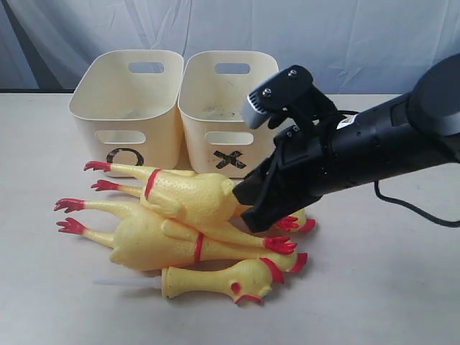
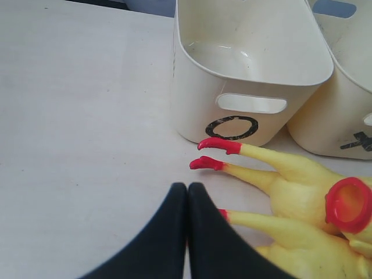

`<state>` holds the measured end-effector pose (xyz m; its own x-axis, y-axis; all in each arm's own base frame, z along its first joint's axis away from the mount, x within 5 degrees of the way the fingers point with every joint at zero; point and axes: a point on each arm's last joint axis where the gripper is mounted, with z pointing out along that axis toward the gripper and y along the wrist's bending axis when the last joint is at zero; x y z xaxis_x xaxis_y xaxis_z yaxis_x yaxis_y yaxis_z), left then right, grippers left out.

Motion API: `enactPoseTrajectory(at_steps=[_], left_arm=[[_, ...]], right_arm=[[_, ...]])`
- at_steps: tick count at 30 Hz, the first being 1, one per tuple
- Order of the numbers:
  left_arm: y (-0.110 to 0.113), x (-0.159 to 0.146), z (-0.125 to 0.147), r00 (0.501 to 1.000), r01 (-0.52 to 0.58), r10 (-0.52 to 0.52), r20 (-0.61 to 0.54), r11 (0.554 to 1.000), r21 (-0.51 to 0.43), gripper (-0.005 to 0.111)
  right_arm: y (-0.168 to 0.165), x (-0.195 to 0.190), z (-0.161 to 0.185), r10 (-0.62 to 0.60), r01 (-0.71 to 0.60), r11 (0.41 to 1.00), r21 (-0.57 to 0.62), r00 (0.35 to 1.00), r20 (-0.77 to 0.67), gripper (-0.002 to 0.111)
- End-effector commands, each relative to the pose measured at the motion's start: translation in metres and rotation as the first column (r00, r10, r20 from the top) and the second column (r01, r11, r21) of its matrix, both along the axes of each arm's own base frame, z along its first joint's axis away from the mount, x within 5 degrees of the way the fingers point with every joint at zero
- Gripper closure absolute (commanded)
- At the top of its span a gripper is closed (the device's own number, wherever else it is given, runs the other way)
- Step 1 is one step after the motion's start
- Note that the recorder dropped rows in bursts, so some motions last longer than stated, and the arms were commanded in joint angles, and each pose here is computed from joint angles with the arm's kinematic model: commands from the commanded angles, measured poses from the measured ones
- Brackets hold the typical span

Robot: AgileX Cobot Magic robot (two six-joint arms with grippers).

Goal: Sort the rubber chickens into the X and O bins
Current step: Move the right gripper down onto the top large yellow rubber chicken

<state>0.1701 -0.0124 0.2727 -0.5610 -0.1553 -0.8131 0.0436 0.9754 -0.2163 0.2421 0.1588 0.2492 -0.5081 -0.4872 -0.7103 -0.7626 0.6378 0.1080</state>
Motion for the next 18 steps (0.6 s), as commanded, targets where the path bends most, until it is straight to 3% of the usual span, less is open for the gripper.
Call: enactPoseTrajectory(at_steps=[1, 3, 5, 18], left_arm=[[-0.001, 0.000, 0.000, 1.000, 0.006, -0.006, -0.002, 1.000, 0.003, 0.107], [-0.001, 0.000, 0.000, 1.000, 0.007, -0.007, -0.004, 1.000, 0.002, 0.107], [-0.001, 0.000, 0.000, 1.000, 0.007, -0.007, -0.004, 1.000, 0.002, 0.107], [-0.001, 0.000, 0.000, 1.000, 0.011, -0.010, -0.008, 1.000, 0.007, 0.107]], right_arm=[[0.010, 0.009, -0.001, -0.008, 0.008, 1.000, -0.004, 0.999, 0.042, 0.043], [0.013, 0.015, -0.001, -0.027, 0.027, 1.000, -0.005, 0.997, 0.070, 0.027], [0.016, 0.018, -0.003, -0.046, 0.047, 0.999, -0.007, 0.994, 0.098, 0.019], [0.034, 0.040, -0.039, -0.066, 0.072, 0.995, -0.068, 0.995, 0.079, 0.018]])
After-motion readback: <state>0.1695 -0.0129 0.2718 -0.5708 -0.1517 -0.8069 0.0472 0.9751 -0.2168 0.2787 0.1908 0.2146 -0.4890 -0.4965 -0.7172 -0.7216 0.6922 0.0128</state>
